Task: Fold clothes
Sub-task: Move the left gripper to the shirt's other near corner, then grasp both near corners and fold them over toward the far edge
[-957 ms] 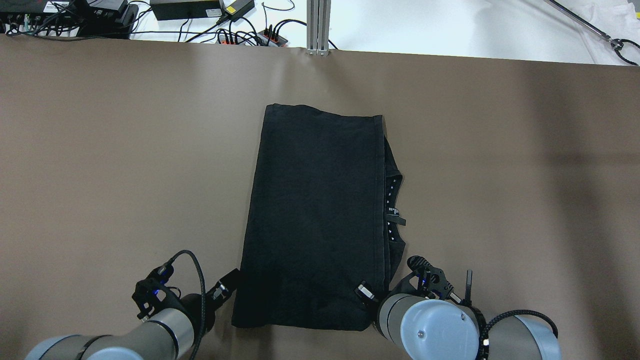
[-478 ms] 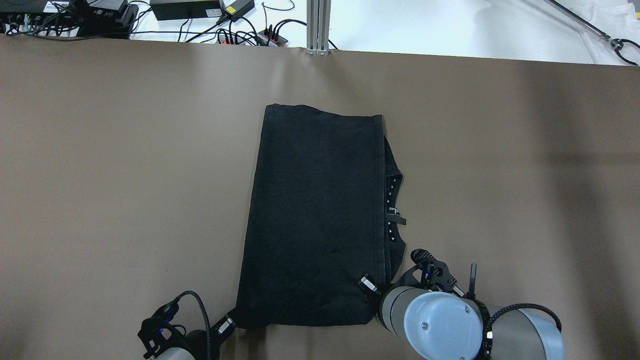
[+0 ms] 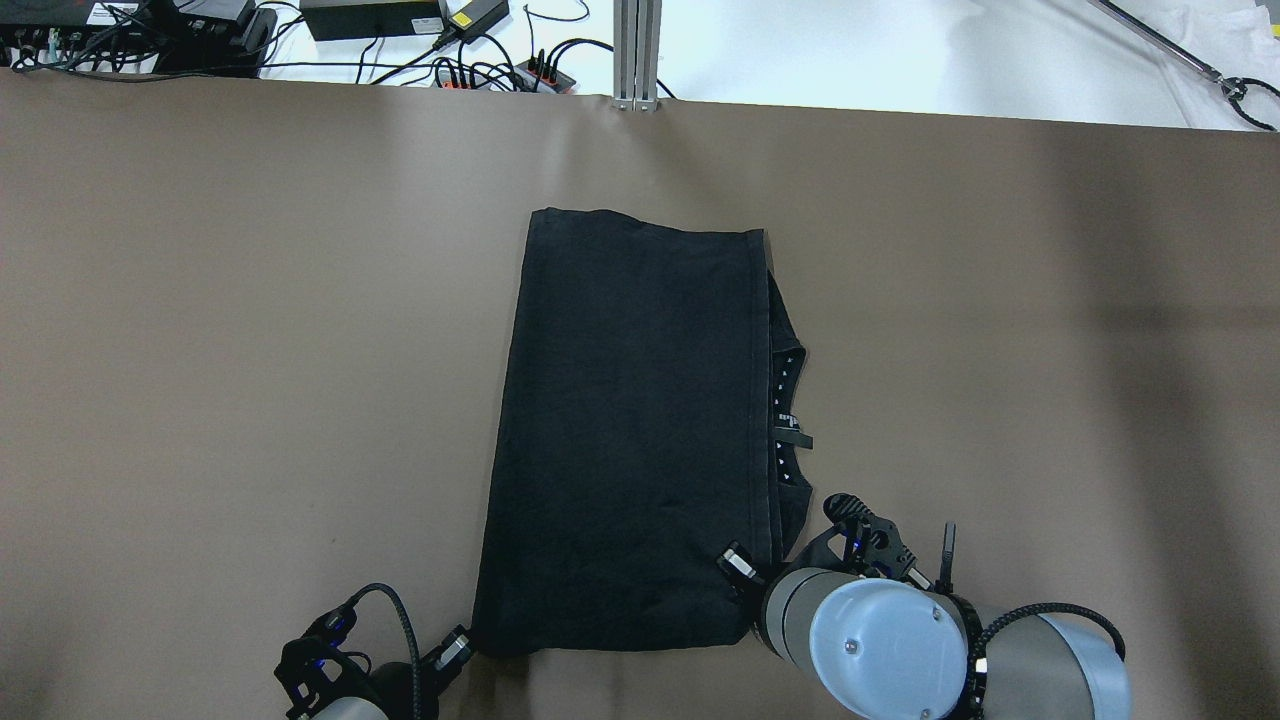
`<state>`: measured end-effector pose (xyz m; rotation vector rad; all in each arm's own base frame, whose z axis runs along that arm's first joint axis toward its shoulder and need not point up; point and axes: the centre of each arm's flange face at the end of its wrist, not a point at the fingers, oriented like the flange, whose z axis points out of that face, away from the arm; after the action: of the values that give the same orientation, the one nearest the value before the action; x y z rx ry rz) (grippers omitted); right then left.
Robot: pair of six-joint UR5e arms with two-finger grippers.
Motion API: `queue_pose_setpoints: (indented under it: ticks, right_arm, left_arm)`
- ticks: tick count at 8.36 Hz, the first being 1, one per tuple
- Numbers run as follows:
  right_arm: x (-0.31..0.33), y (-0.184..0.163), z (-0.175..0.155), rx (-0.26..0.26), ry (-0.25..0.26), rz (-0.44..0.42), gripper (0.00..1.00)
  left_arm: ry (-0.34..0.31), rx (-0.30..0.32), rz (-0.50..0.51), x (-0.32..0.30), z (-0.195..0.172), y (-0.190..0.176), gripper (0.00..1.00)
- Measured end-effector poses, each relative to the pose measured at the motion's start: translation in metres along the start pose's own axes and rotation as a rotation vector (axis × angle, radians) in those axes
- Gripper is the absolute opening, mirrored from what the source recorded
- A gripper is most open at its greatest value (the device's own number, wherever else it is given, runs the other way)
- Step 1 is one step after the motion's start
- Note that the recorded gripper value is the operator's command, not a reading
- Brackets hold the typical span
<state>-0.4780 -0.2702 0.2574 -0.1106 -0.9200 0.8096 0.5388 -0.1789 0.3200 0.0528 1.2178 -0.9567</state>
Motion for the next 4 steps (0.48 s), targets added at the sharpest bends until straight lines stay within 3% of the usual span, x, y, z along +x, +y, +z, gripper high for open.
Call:
queue_pose_setpoints:
  ticks: [2,4]
  right_arm:
    - [-0.001,-0.001,-0.001,0.000,-0.003,0.001,0.00]
    - [-0.007,-0.007,-0.019,-0.021,-0.027,0.016,0.00]
  left_arm:
    - [-0.005,-0.035,-0.008,0.008,-0.011,0.001,0.00]
    - [0.007,-0.104,-0.021,0.053,-0.066,-0.004,0.00]
